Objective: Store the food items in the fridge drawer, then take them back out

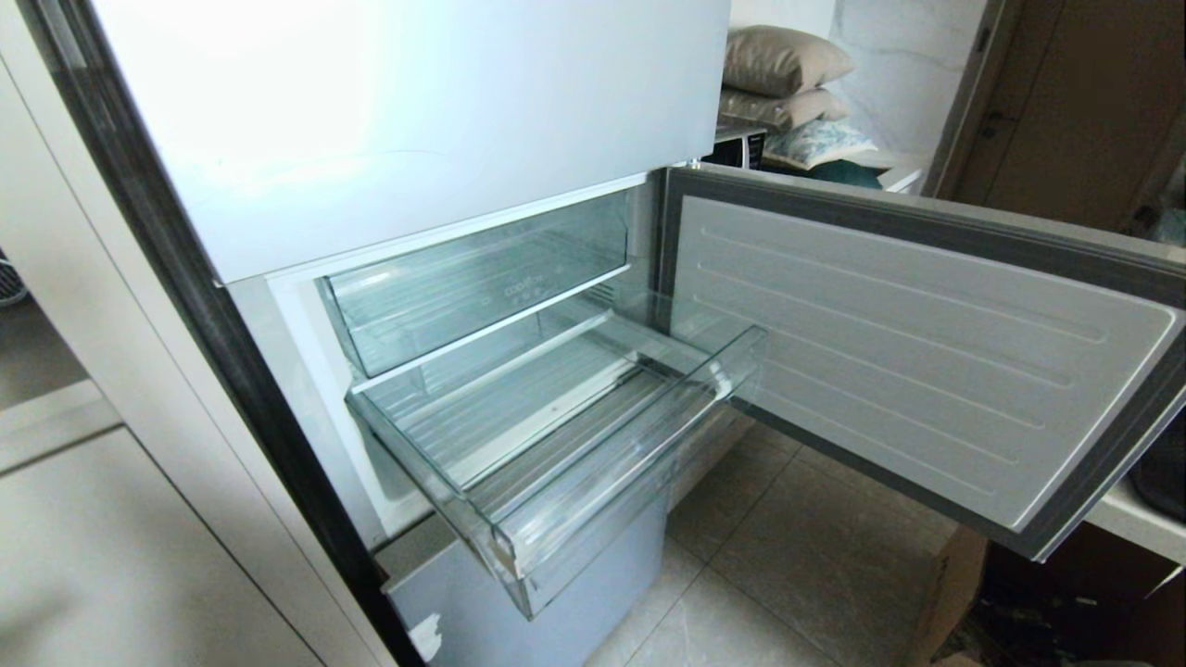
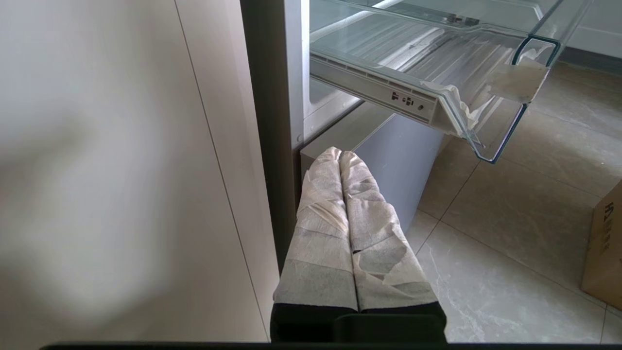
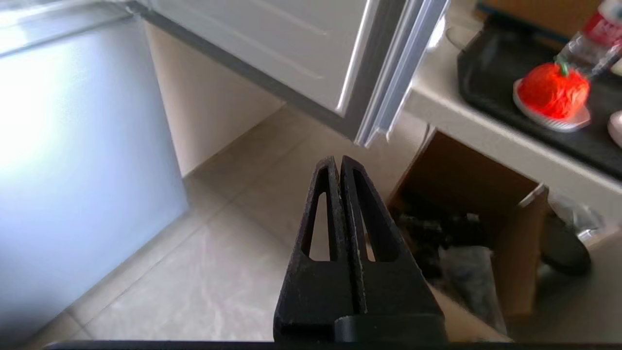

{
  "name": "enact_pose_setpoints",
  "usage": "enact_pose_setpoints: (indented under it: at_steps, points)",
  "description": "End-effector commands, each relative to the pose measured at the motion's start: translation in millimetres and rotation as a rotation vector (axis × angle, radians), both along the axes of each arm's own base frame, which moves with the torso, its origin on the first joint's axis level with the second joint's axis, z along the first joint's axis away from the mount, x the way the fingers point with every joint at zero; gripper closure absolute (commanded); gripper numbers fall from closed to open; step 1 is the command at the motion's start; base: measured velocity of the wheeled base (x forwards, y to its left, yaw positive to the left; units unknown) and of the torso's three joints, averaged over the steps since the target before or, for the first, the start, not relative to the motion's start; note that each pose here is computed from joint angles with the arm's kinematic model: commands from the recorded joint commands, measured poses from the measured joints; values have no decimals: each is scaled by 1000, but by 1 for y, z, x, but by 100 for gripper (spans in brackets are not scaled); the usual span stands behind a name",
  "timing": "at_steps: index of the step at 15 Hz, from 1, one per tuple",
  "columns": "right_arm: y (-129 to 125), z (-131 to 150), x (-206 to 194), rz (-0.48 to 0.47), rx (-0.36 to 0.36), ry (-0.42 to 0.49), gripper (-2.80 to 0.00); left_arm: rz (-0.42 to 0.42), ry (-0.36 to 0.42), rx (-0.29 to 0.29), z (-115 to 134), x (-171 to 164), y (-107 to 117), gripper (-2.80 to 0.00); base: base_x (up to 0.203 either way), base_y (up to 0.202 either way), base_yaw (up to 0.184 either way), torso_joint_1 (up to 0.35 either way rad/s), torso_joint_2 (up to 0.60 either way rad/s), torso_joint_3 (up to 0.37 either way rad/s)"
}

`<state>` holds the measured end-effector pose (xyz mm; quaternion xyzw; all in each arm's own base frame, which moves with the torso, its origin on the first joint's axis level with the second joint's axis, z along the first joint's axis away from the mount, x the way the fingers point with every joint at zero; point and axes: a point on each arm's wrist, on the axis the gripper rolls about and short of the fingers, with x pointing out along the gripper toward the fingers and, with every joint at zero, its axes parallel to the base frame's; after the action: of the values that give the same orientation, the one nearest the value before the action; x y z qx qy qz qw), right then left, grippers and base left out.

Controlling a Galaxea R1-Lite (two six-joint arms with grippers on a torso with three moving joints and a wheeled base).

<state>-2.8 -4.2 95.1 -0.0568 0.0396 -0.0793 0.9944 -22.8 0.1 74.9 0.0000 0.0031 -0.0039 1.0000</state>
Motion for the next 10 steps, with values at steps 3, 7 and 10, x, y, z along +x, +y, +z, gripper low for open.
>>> enact_pose_setpoints:
  at_steps: [3,7,10]
  points:
    - [3,-10,-21,112,5,-172,0,0,0,0,0,0,0,0,0,0,0,0,0,0]
    - [4,-15,-20,154,136,-129,0,0,0,0,0,0,0,0,0,0,0,0,0,0]
    - [4,-15,-20,153,141,-126,0,0,0,0,0,0,0,0,0,0,0,0,0,0]
